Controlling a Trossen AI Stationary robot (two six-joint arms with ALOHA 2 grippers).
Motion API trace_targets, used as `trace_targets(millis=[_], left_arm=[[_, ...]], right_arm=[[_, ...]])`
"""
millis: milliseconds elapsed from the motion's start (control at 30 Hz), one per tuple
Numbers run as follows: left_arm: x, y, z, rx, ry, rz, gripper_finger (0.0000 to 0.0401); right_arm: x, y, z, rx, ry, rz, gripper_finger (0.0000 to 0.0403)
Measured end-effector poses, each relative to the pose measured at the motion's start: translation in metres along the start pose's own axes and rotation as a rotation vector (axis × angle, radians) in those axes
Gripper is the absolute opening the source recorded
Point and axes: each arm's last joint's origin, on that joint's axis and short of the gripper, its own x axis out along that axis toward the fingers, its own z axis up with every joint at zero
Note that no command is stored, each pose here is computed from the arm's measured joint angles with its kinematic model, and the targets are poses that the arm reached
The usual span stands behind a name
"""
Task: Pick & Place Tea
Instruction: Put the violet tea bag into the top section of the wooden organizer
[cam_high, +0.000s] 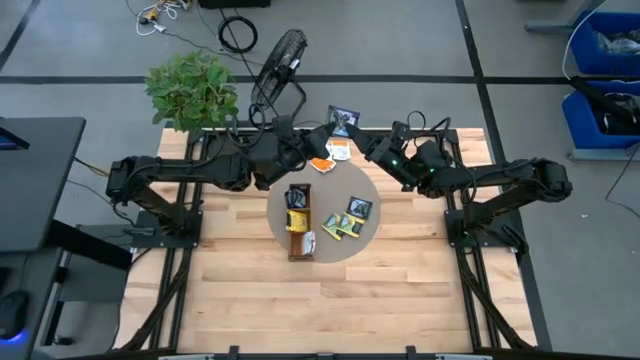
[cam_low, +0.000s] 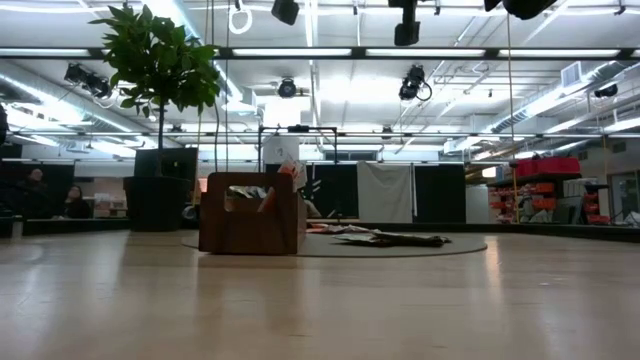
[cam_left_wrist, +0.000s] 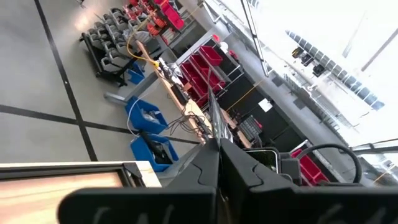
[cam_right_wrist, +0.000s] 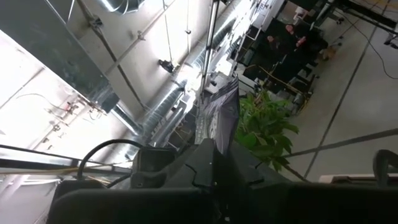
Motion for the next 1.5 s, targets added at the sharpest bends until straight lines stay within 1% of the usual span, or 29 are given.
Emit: trace_targets(millis=[233,367,500,733,867,967,1033,1133,1300,1400,1500], left_arm=[[0.000,0.001,0.000,0.014,0.007,0.009,0.0003],[-0.001,0.002,-0.001,0.025,0.013,0.023,0.0002],[-0.004,0.002,0.000,0.048,0.039,0.040,0.0002],[-0.019,0.002,0.006,0.107,0.097,0.092,0.0001],[-0.032,0.001,0.011,0.150,0.116,0.143,0.0001],[-0.045,0.002,0.010,0.167,0.175,0.185,0.0001],[-0.054,0.005,0.006,0.174,0.211,0.233,0.0001],[-0.069,0.012,-0.004,0.209,0.260,0.346,0.0001],[-0.086,0.026,-0.033,0.231,0.253,0.515,0.0001],[-0.089,0.031,-0.049,0.242,0.243,0.557,0.0001],[-0.086,0.037,-0.072,0.277,0.257,0.585,0.0001]], right_arm=[[0.000,0.000,0.000,-0.014,0.017,0.011,0.0017],[0.000,0.000,-0.001,-0.030,0.025,0.016,0.0030],[0.000,0.001,-0.001,-0.044,0.047,0.031,0.0053],[-0.003,0.005,-0.001,-0.054,0.126,0.102,0.0103],[-0.005,0.008,0.001,-0.060,0.173,0.128,0.0120],[-0.009,0.013,0.006,-0.087,0.195,0.148,0.0126],[-0.014,0.017,0.012,-0.112,0.209,0.143,0.0127],[-0.024,0.024,0.024,-0.178,0.227,0.121,0.0125],[-0.039,0.028,0.039,-0.259,0.229,0.039,0.0120],[-0.043,0.028,0.042,-0.273,0.225,-0.006,0.0118],[-0.043,0.026,0.041,-0.281,0.236,-0.028,0.0118]])
